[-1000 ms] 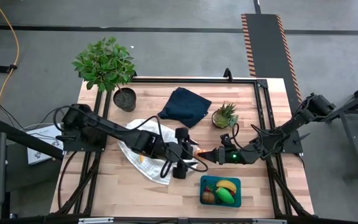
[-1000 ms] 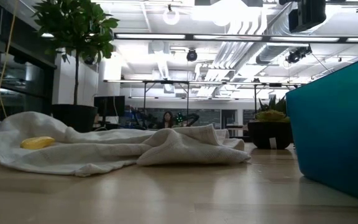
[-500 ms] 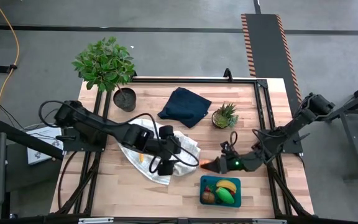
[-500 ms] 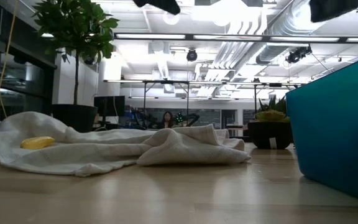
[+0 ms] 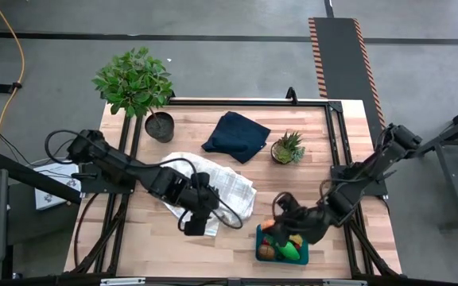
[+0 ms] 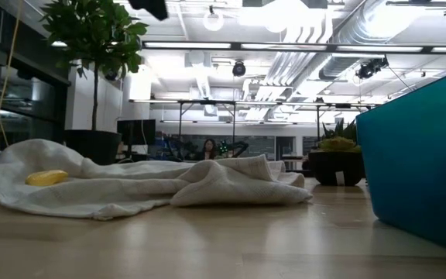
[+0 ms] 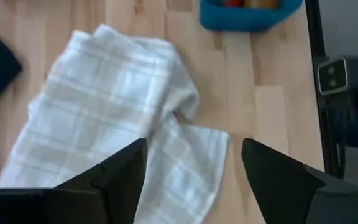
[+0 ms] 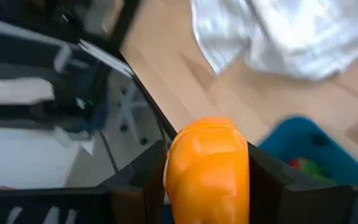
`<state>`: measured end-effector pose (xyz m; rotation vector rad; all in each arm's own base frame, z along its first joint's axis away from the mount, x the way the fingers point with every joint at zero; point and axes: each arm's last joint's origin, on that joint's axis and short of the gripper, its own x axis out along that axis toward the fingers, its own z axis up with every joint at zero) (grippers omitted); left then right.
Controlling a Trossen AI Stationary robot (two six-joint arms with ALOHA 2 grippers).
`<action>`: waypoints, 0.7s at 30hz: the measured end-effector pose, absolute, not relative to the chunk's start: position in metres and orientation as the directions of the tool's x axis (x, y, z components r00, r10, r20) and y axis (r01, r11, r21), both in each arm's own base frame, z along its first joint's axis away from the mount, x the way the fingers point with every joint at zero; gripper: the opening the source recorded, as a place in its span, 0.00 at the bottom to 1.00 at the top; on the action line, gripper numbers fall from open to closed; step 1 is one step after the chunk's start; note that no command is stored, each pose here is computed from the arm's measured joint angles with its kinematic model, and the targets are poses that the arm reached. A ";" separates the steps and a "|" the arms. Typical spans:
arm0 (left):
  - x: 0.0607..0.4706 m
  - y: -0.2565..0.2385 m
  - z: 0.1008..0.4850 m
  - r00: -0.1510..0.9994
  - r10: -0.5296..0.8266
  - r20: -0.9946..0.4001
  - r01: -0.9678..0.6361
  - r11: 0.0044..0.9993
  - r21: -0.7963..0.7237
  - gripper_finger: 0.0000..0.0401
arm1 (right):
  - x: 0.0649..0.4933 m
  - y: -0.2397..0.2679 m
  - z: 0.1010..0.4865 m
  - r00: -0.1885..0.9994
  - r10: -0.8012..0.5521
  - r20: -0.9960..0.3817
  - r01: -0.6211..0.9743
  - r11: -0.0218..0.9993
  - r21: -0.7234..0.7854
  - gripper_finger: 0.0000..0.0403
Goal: Pick and placing Produce into tupperware
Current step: Put the croissant into the bin
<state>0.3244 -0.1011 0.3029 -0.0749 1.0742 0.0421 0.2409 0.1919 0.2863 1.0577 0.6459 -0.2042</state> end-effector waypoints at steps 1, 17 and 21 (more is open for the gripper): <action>0.322 -0.104 0.302 0.467 -0.003 -0.884 -0.069 0.997 -0.040 0.61 | 0.242 0.195 0.282 0.782 0.158 -0.603 0.465 0.498 0.732 0.36; 0.292 -0.134 0.312 0.454 0.055 -0.889 -0.117 0.993 0.002 0.53 | 0.249 0.233 0.217 0.640 0.141 -0.755 0.591 0.539 0.601 0.36; 0.282 -0.135 0.321 0.487 0.094 -0.868 -0.157 0.987 0.019 0.52 | 0.249 0.235 0.207 0.632 0.086 -0.770 0.615 0.550 0.566 0.36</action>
